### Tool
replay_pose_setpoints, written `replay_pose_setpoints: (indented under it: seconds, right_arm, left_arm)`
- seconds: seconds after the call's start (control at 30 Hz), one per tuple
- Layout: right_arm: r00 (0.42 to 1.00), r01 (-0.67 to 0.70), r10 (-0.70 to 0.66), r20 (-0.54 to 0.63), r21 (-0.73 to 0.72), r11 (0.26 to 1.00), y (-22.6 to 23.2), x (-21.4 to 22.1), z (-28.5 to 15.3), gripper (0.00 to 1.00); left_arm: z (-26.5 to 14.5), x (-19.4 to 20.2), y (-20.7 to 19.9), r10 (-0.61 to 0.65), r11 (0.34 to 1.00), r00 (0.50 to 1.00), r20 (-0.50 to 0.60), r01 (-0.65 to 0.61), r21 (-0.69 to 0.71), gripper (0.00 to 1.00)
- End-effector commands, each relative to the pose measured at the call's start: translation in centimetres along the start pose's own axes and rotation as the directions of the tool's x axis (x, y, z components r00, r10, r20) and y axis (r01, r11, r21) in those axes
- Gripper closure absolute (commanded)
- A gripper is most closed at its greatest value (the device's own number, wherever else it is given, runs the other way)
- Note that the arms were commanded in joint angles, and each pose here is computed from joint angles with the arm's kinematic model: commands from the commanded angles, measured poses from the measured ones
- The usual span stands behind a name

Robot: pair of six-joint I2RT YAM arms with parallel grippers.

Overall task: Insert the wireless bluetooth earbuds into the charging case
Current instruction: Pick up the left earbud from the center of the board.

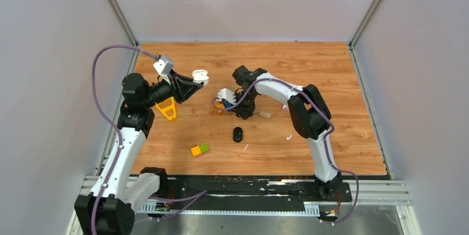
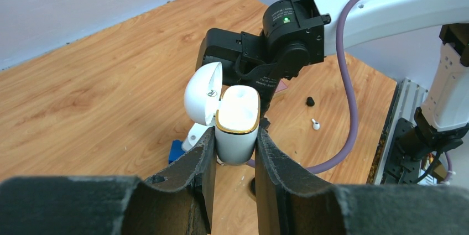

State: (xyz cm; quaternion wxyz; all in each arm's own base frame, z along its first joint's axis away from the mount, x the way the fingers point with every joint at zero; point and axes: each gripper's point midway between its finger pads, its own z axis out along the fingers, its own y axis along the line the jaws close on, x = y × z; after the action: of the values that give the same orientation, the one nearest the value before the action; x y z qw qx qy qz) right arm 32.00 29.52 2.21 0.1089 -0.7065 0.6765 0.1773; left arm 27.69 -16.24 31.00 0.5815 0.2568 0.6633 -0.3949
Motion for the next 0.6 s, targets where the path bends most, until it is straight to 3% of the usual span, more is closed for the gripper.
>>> replay_pose_setpoints:
  seconds: [0.0,0.57]
  right_arm:
    - [0.999,-0.051,0.051,0.016,0.019,0.999,-0.4,-0.9,0.6,0.68]
    - [0.985,-0.145,0.156,-0.077,0.129,0.981,-0.4,0.7,2.0,0.77]
  left_arm:
    - [-0.1,-1.2,0.0,0.031,1.0,0.999,0.028,-0.031,-0.001,1.0]
    - [0.0,-1.0,0.2,0.026,1.0,0.999,0.027,-0.026,-0.004,1.0]
